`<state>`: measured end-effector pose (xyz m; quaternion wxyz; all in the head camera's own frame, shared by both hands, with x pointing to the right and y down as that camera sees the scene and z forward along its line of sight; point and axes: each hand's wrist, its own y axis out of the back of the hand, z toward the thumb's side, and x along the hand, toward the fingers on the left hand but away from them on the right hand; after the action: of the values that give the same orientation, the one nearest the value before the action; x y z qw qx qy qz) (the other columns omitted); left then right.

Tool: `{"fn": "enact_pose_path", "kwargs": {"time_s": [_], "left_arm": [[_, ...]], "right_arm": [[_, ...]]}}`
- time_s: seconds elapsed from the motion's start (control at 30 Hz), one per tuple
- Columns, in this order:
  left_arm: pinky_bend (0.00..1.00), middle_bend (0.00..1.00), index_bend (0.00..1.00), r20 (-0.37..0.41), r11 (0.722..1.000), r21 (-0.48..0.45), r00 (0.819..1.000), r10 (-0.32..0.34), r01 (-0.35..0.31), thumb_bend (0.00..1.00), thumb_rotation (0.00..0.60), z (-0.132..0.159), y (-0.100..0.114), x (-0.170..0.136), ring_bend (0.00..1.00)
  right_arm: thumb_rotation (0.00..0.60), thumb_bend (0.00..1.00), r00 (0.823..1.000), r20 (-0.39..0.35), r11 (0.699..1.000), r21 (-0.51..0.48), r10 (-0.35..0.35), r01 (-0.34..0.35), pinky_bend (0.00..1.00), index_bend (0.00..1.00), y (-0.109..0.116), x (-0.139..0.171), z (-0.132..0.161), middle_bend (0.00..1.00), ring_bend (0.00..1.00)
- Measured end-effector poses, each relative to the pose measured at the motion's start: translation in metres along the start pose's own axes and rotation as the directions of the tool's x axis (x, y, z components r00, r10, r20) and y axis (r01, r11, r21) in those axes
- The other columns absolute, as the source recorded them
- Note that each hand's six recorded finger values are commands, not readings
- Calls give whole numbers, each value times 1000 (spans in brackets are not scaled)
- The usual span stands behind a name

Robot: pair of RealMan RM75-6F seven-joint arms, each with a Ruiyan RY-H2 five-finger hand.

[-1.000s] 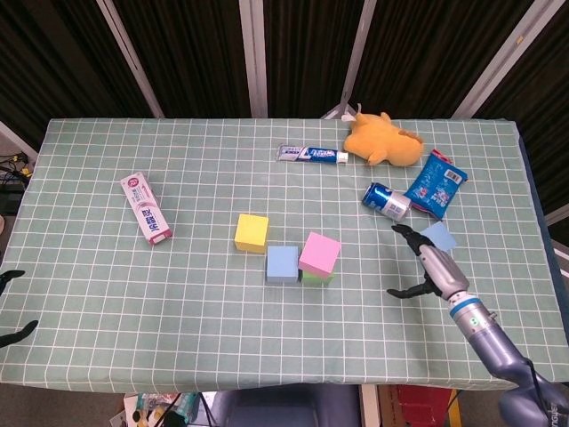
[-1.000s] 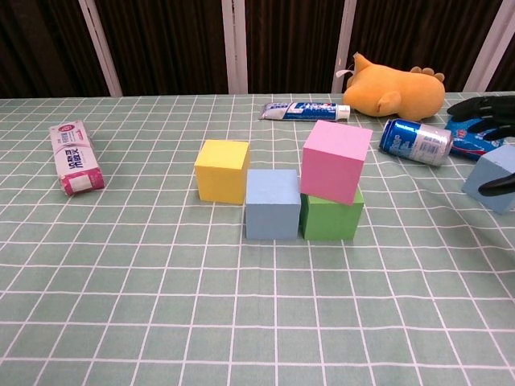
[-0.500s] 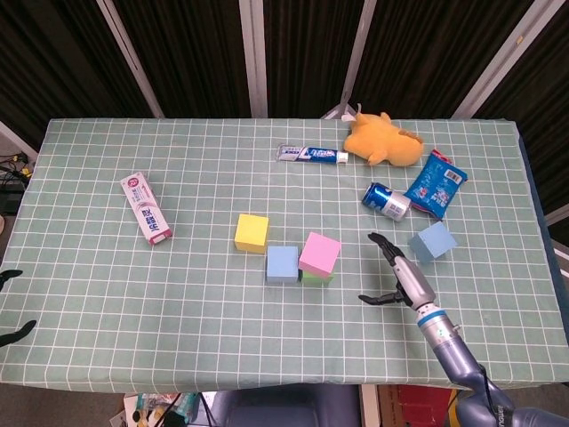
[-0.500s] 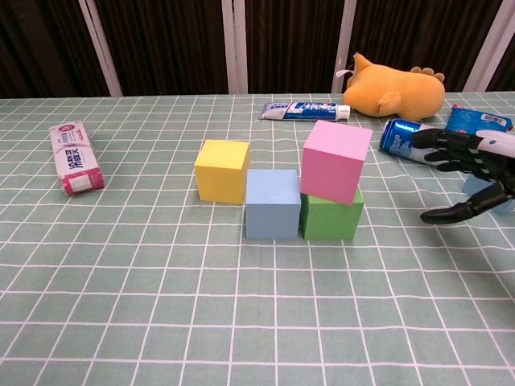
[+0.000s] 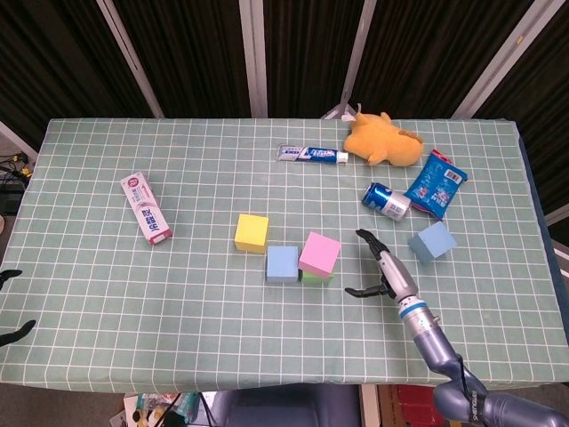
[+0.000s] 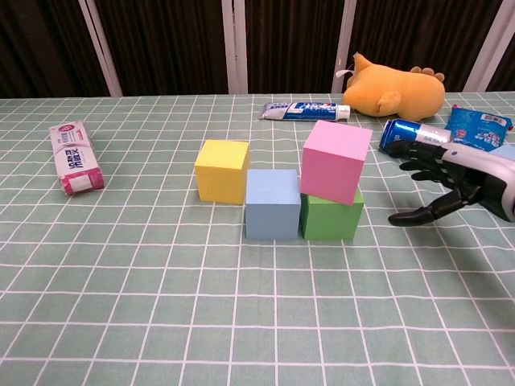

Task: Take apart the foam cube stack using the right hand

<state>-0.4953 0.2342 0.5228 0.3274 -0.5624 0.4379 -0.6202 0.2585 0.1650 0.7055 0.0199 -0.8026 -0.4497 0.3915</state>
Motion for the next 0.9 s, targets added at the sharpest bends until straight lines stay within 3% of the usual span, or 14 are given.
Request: {"fn": "enact_pose_path", "kwargs": {"time_s": [0.43, 0.8, 0.9], "left_arm": [[0, 0, 260, -11, 1000, 9, 1000, -10, 10, 133, 600, -1, -2, 2, 0], [0, 0, 261, -24, 1000, 14, 1000, -11, 12, 133, 600, -2, -3, 2, 0], [0, 0, 261, -29, 1000, 14, 999, -14, 14, 133, 600, -3, -3, 3, 0]], "right_arm": [[600, 100, 999, -39, 999, -45, -3, 1, 0, 0, -24, -14, 9, 0, 17], [600, 99, 998, -30, 998, -50, -47, 45, 0, 7, -38, -28, 15, 3, 156], [600, 100, 998, -25, 998, -45, -49, 47, 0, 62, -40, -31, 15, 67, 221]]}}
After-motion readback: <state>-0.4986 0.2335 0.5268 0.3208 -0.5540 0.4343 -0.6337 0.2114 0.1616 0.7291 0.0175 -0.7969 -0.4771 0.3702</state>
